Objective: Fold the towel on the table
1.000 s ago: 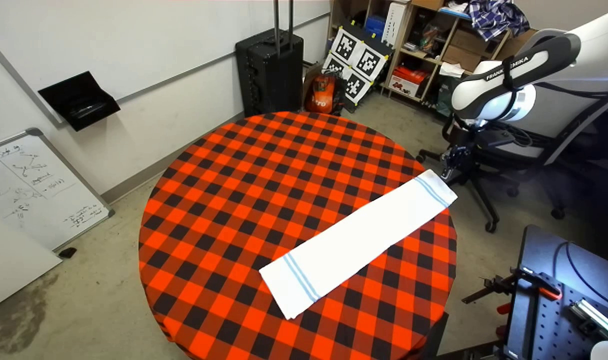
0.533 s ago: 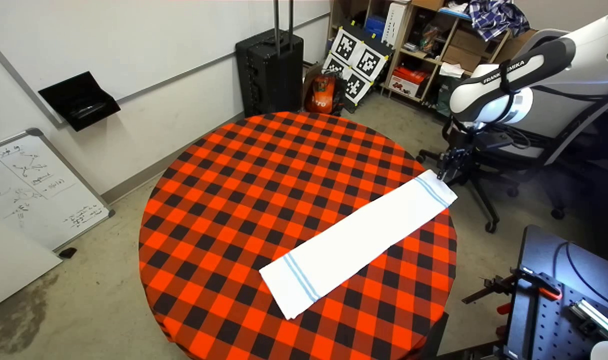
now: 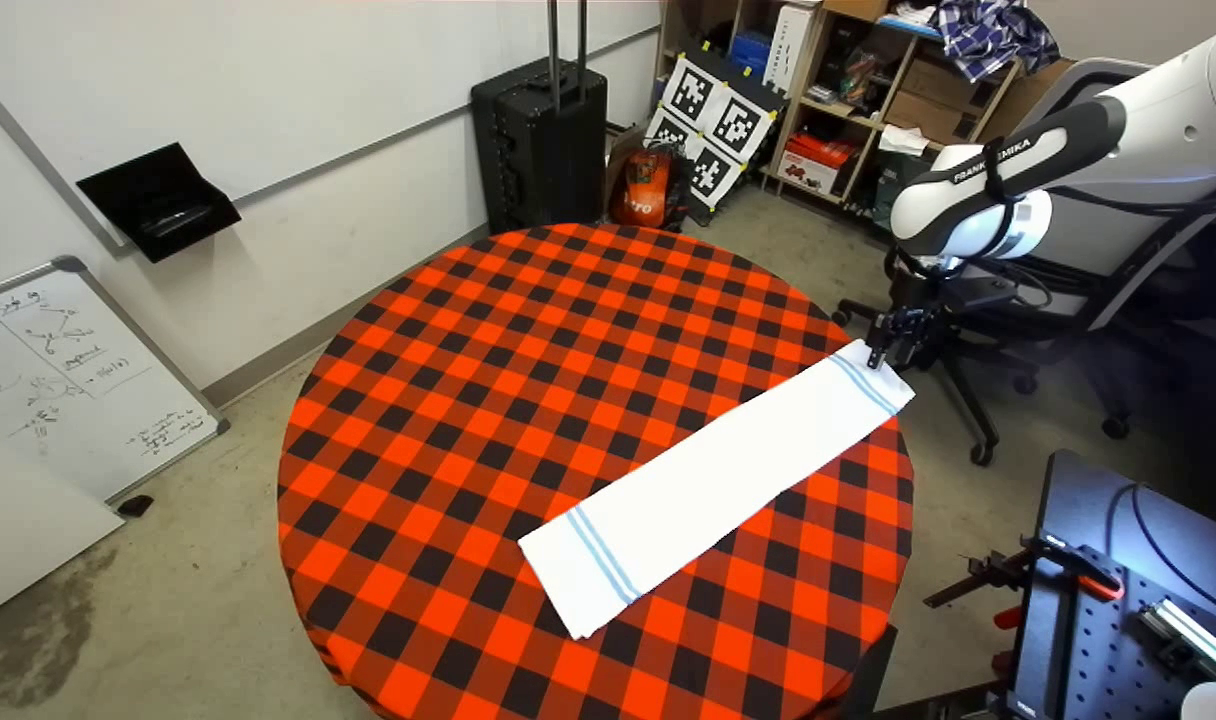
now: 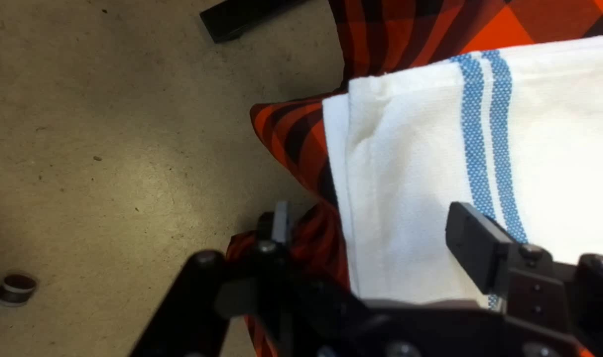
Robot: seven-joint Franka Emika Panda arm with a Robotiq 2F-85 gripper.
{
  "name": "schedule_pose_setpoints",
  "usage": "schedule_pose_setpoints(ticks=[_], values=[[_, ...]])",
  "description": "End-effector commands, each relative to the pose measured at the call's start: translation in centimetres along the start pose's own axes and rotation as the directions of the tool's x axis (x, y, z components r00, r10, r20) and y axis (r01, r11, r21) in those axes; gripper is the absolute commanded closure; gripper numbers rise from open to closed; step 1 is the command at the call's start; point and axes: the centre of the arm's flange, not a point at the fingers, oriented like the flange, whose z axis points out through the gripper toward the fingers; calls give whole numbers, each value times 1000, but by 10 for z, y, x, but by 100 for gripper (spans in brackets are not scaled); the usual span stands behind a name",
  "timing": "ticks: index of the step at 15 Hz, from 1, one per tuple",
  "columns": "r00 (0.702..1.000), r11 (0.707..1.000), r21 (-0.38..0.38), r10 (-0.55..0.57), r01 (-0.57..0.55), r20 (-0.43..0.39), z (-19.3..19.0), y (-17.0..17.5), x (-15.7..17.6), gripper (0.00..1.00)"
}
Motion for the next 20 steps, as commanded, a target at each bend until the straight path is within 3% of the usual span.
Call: schedule_pose_setpoints(ticks=[1,7,13,20], values=[[1000,1000,17,12,-13,19,2,2,9,52],[999,999,32,-11,10,34,2,-5,8,100],[1000,999,47,-2,2,9,-11,-6,0,99],[979,984,113,155,-141,-131,-92,30,-17,99]])
